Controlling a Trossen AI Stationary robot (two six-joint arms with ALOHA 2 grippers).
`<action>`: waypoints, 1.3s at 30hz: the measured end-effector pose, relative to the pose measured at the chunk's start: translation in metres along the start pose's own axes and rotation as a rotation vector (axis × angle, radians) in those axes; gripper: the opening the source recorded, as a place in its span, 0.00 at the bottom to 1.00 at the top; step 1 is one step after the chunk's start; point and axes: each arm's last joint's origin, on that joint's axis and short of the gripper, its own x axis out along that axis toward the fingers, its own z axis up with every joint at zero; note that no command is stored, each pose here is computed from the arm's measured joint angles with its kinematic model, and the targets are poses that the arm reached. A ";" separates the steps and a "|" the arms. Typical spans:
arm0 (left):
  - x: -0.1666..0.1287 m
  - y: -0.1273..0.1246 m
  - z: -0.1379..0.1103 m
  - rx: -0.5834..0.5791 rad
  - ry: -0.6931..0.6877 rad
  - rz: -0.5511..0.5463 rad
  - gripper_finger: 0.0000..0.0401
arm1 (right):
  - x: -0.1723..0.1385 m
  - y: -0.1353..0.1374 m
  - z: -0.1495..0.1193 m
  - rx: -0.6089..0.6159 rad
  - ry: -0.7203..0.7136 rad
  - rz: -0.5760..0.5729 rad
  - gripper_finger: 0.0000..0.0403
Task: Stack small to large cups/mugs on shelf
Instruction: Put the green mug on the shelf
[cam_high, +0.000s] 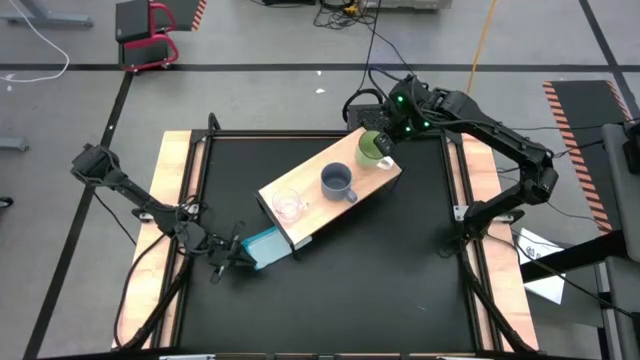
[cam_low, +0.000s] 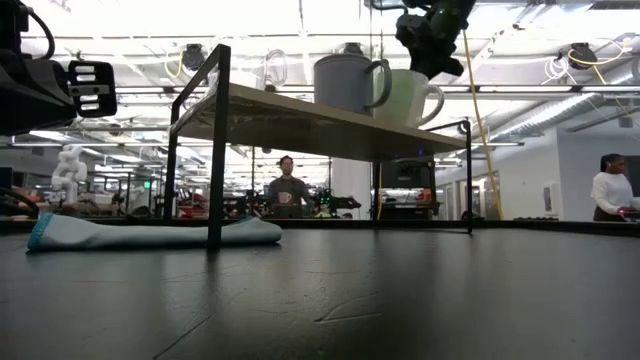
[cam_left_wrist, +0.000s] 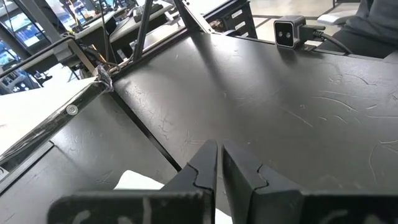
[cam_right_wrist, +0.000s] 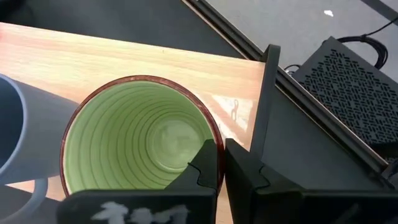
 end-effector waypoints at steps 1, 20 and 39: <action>0.000 0.000 0.000 0.000 0.000 0.000 0.06 | 0.000 0.000 0.000 0.001 0.004 -0.001 0.00; 0.000 0.000 0.000 -0.027 0.001 -0.001 0.06 | 0.000 0.001 -0.005 0.003 0.050 -0.006 0.01; 0.000 0.000 0.000 -0.051 0.000 -0.002 0.06 | 0.000 0.001 -0.005 0.006 0.050 -0.006 0.04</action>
